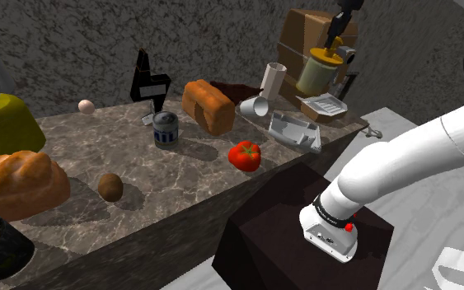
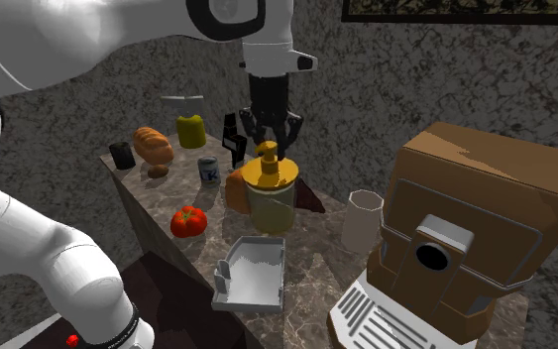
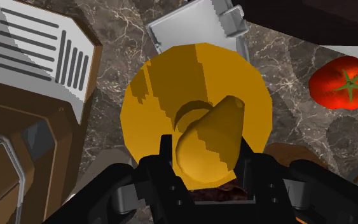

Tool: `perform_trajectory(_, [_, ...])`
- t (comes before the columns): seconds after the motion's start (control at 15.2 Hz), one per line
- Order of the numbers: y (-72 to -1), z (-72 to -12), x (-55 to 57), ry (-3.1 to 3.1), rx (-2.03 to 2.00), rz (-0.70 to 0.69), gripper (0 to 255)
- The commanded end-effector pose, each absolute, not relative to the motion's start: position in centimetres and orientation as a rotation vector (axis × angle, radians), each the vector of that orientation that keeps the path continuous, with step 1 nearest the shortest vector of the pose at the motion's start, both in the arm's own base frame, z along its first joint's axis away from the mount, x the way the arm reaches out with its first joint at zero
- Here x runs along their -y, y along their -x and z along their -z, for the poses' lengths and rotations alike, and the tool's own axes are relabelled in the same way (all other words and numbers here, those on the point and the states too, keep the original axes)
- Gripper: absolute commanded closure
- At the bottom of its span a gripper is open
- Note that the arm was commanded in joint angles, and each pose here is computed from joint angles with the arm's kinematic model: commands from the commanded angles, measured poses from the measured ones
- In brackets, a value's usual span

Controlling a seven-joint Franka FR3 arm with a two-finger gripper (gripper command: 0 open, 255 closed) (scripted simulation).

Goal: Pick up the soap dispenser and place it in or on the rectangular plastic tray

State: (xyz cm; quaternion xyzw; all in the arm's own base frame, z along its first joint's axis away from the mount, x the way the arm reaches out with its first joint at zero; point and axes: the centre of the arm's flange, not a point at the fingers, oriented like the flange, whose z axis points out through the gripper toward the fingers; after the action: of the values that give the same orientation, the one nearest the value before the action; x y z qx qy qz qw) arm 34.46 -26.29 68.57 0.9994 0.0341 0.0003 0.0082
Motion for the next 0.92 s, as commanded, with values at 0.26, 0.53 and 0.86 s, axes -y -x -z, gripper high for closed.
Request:
perform_trajectory(0.26, [-30.7, -69.7, 21.9, -3.123, -0.106, 0.000, 255])
perform_trajectory(0.53, [-30.7, -67.6, 21.9, -3.123, -0.106, 0.000, 255])
perform_trajectory(0.86, [-30.7, -64.9, 21.9, -3.123, -0.106, 0.000, 255])
